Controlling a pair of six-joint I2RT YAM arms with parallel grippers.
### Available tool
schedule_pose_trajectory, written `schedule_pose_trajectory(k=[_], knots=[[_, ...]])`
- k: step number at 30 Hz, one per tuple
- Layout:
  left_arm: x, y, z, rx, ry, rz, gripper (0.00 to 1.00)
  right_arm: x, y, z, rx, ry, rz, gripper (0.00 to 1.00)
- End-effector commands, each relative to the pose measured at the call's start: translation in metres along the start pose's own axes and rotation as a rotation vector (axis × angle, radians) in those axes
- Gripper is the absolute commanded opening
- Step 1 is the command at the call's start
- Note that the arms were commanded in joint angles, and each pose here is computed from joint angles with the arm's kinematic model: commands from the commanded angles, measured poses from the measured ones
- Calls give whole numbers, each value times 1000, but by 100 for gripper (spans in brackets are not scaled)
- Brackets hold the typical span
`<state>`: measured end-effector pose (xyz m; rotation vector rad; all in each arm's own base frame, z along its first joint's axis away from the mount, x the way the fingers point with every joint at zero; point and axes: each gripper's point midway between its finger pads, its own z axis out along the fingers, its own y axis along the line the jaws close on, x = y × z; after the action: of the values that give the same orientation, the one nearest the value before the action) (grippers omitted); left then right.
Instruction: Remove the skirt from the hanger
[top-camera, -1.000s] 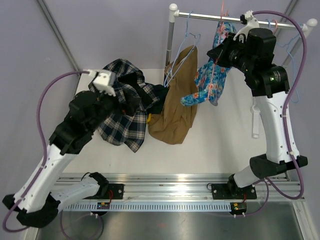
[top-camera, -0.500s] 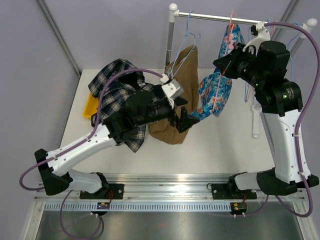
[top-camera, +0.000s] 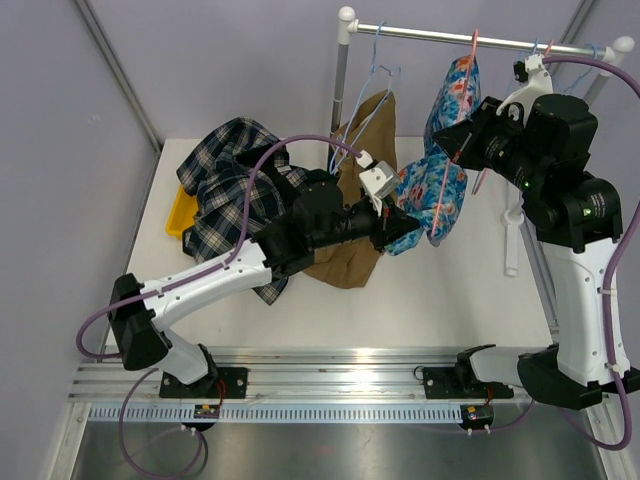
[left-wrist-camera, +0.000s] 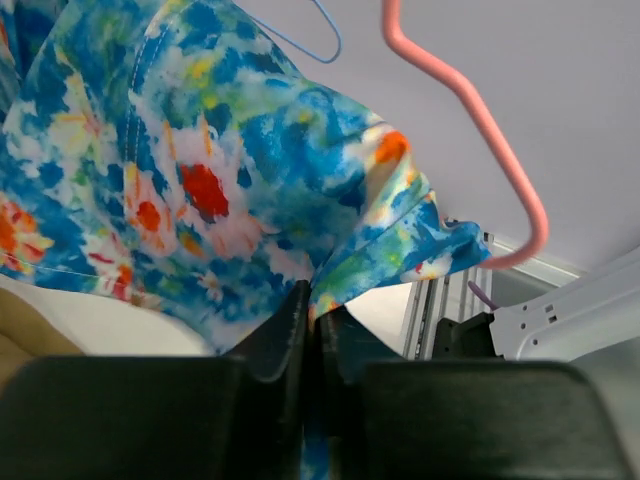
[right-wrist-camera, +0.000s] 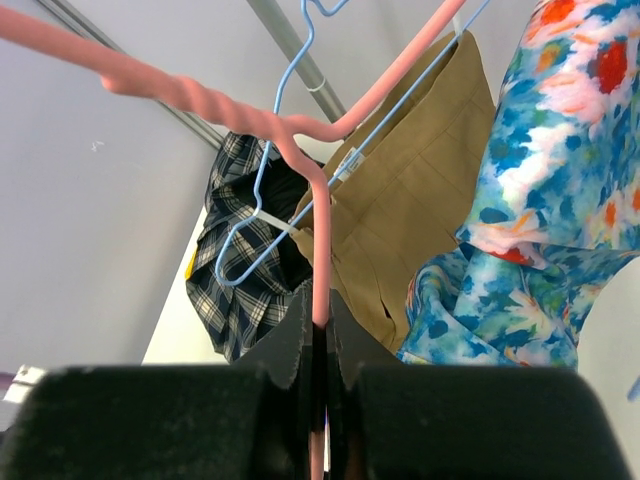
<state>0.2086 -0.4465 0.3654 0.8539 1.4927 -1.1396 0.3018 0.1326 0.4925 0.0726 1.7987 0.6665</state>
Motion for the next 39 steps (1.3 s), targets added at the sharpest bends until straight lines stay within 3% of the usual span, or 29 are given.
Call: schedule_pose_trajectory(k=[1, 5, 6, 8, 9, 11, 12, 16, 19, 24, 25, 28, 34, 39], knots=[[-28, -11, 5, 49, -102, -5, 0, -41, 29, -28, -103, -159, -52, 0], [0, -11, -15, 14, -53, -39, 0, -47, 28, -30, -89, -182, -65, 0], [37, -12, -22, -8, 21, -44, 0, -50, 25, -30, -74, -189, -75, 0], [57, -12, -45, -64, 38, -55, 0, -61, 28, -37, -71, -224, -90, 0], [102, -11, -58, -86, 121, -93, 0, -63, 27, -36, -58, -231, -94, 0], [118, -14, -80, -120, 118, -126, 0, -76, 26, -39, -37, -266, -113, 0], [161, -15, -95, -135, 190, -174, 0, -79, 25, -39, -27, -273, -127, 0], [194, -24, -131, -181, 197, -253, 0, -89, 25, -40, -8, -296, -141, 0], [196, -28, -152, -224, 210, -252, 0, -84, 21, -34, 3, -281, -138, 0], [185, -5, -172, -369, 247, -147, 0, -79, 10, -26, 43, -273, -132, 0], [197, 4, -181, -420, 320, -108, 0, -79, 8, -24, 53, -272, -133, 0], [185, 25, -193, -564, 391, -15, 0, -77, 4, -18, 70, -260, -134, 0], [84, 40, -218, -692, 256, 103, 0, -67, -12, 0, 134, -222, -133, 0], [-13, 95, -247, -873, 124, 159, 0, -59, -27, 21, 174, -188, -133, 0]])
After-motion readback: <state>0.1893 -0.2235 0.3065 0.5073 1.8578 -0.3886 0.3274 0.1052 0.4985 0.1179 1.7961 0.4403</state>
